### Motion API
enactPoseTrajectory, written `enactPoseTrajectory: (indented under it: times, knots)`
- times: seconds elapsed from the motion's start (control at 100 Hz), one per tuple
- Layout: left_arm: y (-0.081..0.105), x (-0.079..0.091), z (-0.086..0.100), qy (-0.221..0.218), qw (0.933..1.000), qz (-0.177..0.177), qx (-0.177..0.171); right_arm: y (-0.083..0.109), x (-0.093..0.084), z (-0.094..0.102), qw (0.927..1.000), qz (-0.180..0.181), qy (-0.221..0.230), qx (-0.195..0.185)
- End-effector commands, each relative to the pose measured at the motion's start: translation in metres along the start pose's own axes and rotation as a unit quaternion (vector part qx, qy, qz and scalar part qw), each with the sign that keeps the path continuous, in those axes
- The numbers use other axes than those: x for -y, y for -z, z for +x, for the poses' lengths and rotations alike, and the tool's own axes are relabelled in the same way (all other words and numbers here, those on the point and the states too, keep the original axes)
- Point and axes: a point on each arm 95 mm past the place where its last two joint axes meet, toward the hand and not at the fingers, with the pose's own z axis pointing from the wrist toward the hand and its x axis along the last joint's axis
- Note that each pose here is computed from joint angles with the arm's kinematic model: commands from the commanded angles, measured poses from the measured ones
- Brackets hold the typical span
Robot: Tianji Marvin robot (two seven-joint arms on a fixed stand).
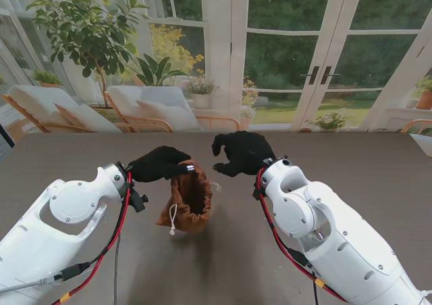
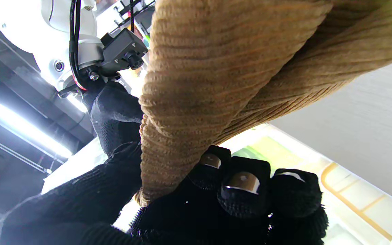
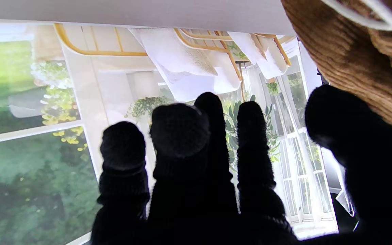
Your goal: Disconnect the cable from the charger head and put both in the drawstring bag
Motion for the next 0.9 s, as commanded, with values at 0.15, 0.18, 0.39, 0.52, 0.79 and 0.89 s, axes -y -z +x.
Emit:
enactPoseTrajectory:
  times: [0.15, 0.18, 0.39, 0.52, 0.79, 0.89]
  knots:
    - [0.0, 0.001, 0.001, -0.004, 0.9999, -0.014, -0.005, 0.006, 0.009, 0.0, 0.9997, 0.013, -0.021, -0.001]
    - [0.0, 0.001, 0.001, -0.003, 0.9999, -0.014, -0.005, 0.007, 0.009, -0.001, 0.9996, 0.016, -0.023, -0.001]
    - [-0.001, 0.0, 0.002, -0.002, 0.9999, -0.016, -0.004, 0.012, 0.013, -0.004, 0.999, 0.028, -0.035, -0.006]
    - [-0.001, 0.0, 0.002, -0.003, 0.9999, -0.017, -0.003, 0.016, 0.017, -0.005, 0.9981, 0.034, -0.05, -0.01]
    - [-0.002, 0.001, 0.003, -0.004, 0.9998, -0.019, -0.002, 0.02, 0.027, -0.005, 0.9968, 0.053, -0.056, -0.02]
    - [-0.002, 0.001, 0.003, -0.004, 0.9998, -0.019, -0.001, 0.021, 0.031, -0.004, 0.9965, 0.055, -0.059, -0.022]
